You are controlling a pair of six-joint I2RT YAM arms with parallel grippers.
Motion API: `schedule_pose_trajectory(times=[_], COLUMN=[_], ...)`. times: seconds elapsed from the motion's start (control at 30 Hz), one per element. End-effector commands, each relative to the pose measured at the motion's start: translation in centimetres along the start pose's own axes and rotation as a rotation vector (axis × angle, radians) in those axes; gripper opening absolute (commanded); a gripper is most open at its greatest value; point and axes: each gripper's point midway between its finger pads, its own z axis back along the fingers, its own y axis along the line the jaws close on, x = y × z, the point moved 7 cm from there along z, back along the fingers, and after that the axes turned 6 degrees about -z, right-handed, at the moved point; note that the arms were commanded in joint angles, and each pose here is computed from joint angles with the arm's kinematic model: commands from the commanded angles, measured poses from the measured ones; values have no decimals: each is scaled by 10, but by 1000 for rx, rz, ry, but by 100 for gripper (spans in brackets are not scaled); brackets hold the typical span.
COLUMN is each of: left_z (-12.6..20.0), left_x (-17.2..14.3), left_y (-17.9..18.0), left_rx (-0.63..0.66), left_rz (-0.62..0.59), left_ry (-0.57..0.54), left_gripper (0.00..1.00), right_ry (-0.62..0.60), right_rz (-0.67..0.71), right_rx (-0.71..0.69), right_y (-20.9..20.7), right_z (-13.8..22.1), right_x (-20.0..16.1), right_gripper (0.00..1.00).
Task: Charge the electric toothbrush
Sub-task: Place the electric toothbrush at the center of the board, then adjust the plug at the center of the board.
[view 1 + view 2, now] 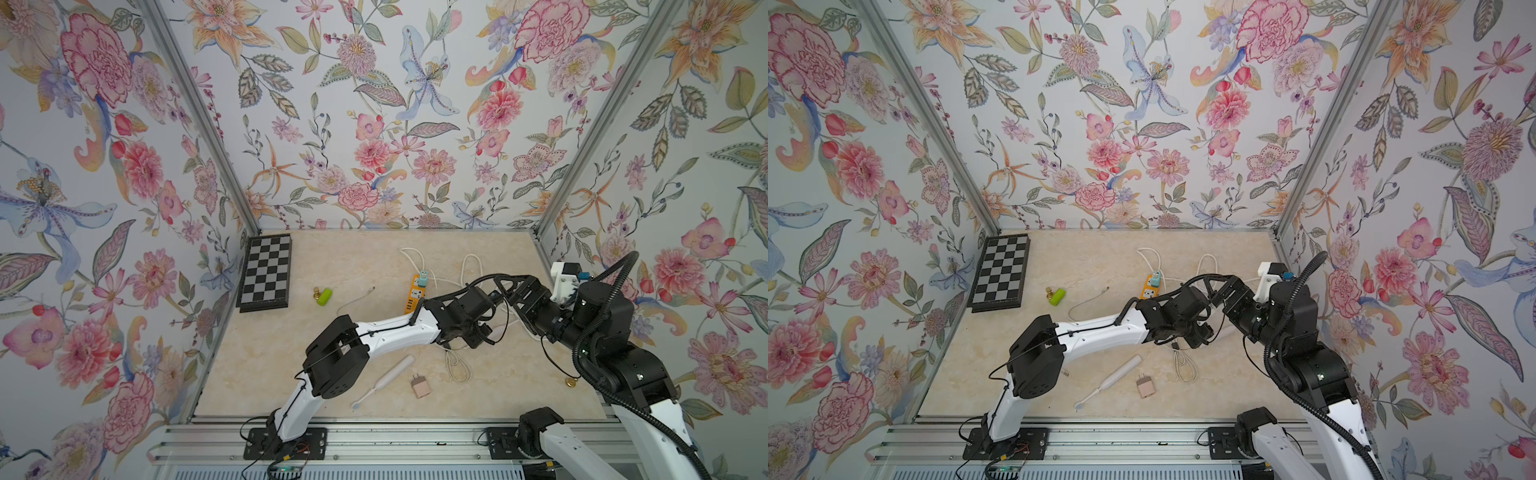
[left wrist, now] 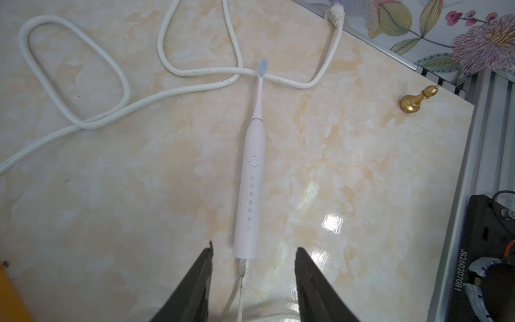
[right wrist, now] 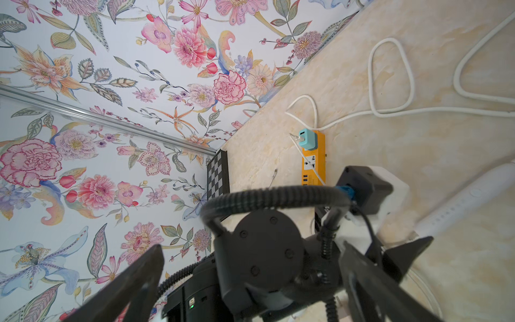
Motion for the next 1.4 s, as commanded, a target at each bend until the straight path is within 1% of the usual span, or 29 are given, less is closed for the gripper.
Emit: schedule_pose_trajectory(times=[0.0, 0.1, 0.17, 0.27, 0.37, 0.43, 0.53, 0.63, 0.73, 0.83, 0.93, 1.03, 1.1, 1.17, 1.27, 1.37], left_z=[31, 51, 66, 80, 88, 85, 78, 77, 79, 85, 92, 92, 91, 87, 73, 59], left_x=[1, -18, -34, -60, -81, -95, -120, -149, -169, -181, -195, -207, -210, -211, -207, -195], left_y=[4, 8, 9, 5, -12, -30, -47, -46, -48, -61, -67, -78, -82, -81, -80, -79], left_rx=[78, 109, 147, 199, 235, 198, 172, 248, 281, 271, 239, 130, 69, 61, 57, 50], left_rz=[69, 111, 152, 243, 319, 345, 327, 262, 230, 200, 229, 282, 309, 312, 279, 253], left_ry=[-74, -45, -8, 73, 134, 155, 204, 279, 346, 376, 422, 407, 375, 365, 369, 345], left_gripper=[49, 50, 50, 53, 58, 60, 62, 64, 66, 68, 70, 70, 70, 70, 70, 69], right_ry=[-5, 5, 32, 31, 36, 70, 97, 64, 79, 76, 54, 59, 70, 67, 61, 57], right_rz=[-12, -15, -16, -4, -14, -10, 6, 11, 22, 30, 29, 37, 39, 46, 40, 42], right_rx=[32, 26, 43, 42, 33, 51, 79, 67, 94, 116, 110, 102, 102, 102, 95, 96], right_y=[2, 1, 6, 6, 5, 11, 17, 10, 16, 19, 17, 16, 18, 18, 15, 14], right_z=[-4, -8, -8, -9, -13, -15, -12, -9, -4, 2, 4, 1, -1, -2, -2, 0], right_x=[0, -1, -3, -6, -8, -11, -16, -18, -18, -18, -17, -17, -17, -17, -17, -17], right_gripper=[100, 100, 100, 100, 100, 100, 100, 100, 100, 100, 100, 100, 100, 100, 100, 100])
